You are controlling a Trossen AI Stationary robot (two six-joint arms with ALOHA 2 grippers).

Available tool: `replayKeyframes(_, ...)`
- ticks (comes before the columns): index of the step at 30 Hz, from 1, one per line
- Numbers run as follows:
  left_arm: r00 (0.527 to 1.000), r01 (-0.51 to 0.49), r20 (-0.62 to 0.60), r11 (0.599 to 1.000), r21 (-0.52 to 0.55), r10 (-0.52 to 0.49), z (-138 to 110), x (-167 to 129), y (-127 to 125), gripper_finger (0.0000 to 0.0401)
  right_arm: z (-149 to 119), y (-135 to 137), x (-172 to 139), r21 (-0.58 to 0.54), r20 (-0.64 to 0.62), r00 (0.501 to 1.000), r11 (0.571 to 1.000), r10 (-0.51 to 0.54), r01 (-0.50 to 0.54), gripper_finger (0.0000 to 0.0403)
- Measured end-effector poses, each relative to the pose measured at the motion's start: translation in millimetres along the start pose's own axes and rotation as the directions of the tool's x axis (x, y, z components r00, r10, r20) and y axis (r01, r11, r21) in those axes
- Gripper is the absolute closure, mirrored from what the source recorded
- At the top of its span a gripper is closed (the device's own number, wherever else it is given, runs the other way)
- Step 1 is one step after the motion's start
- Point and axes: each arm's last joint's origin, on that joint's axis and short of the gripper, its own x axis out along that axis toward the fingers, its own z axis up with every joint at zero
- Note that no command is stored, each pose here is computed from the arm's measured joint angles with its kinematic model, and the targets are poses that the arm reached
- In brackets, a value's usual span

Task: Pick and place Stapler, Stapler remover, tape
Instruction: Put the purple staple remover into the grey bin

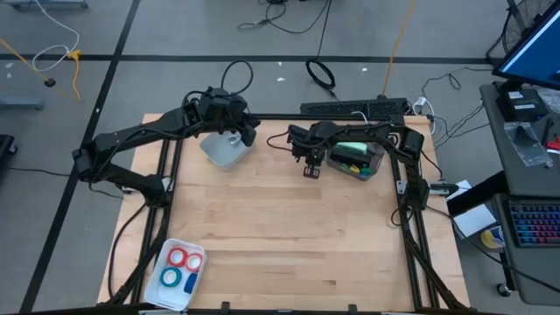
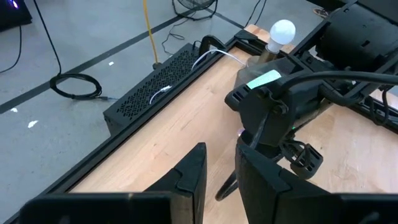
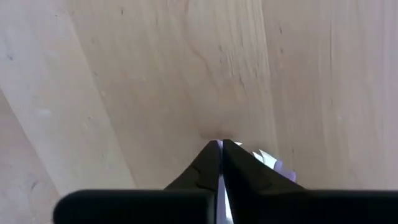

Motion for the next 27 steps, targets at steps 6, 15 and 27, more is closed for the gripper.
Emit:
replayKeyframes(6,1.0,0.0,0.0,1.0,0.004,0.0,0.0,0.0,0.0,0.0313,0.3,-0.3,0.0,-0.005,0.004,1.0,1.0,0.0,0.0,0.04)
replayKeyframes(15,1.0,0.003,-0.001,1.0,0.005,-0.003,-0.1,-0.1,-0.1,0.0313,9.8,3.2,-10.0,0.02,0.08,0.978,0.981,0.193,-0.195,0.0402)
replayKeyframes(27,0.975,-0.04,-0.218,0.999,0.006,0.041,-21.0,-2.5,4.0,0.0313,17.0,-12.0,-78.3,-0.023,0.334,0.8,0.853,0.499,-0.522,0.0402)
